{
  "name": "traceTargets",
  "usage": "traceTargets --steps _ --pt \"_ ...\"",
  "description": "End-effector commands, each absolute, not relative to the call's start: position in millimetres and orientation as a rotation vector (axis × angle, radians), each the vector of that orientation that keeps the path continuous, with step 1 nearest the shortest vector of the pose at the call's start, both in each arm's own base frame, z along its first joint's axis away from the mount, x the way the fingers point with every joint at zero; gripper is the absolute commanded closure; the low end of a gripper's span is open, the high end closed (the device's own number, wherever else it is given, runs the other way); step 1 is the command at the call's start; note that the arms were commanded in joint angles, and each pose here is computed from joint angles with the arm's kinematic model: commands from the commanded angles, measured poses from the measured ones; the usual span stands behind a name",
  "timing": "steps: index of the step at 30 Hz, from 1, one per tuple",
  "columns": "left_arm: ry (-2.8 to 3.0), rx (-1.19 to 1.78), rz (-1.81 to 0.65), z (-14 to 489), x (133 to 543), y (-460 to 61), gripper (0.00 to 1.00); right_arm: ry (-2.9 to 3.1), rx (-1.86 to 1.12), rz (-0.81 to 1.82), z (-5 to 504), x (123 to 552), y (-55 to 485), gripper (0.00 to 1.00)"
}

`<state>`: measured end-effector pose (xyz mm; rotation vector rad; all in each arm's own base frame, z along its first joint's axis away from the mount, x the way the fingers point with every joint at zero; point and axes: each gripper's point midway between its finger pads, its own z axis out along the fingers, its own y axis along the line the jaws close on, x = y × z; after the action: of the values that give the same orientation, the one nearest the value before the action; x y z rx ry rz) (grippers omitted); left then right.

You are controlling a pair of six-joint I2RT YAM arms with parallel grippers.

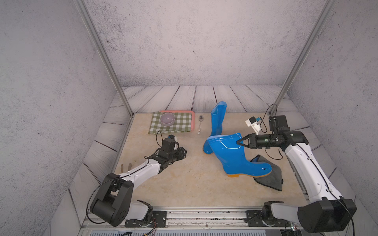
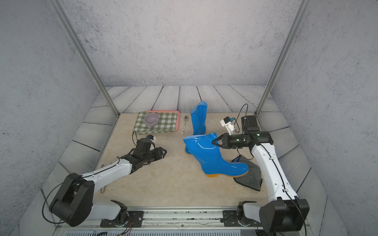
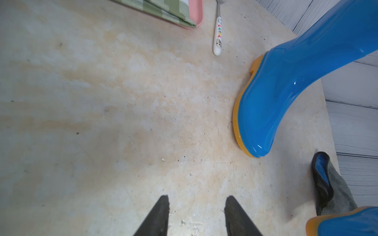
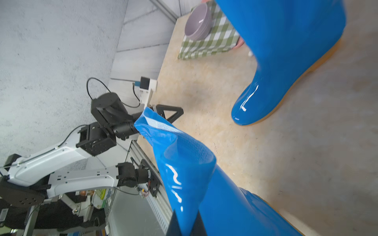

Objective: Wipe the rubber boots with a cloth
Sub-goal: Place the rubber boot at the center of the board.

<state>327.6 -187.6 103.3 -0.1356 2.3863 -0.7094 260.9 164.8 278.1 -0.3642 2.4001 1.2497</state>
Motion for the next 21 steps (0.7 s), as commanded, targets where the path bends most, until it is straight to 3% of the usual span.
traceTargets --steps 1,12,21 --pt "2.391 -0.142 -0.654 99 323 -179 0.49 2.413 -0.451 1.294 276 244 178 1.0" --pt "2.363 -0.154 -0.602 108 314 -165 0.48 2.581 -0.727 1.317 242 214 223 1.0" --pt "2.32 -0.153 -0.592 118 310 -159 0.46 2.771 -0.752 1.283 184 240 243 1.0"
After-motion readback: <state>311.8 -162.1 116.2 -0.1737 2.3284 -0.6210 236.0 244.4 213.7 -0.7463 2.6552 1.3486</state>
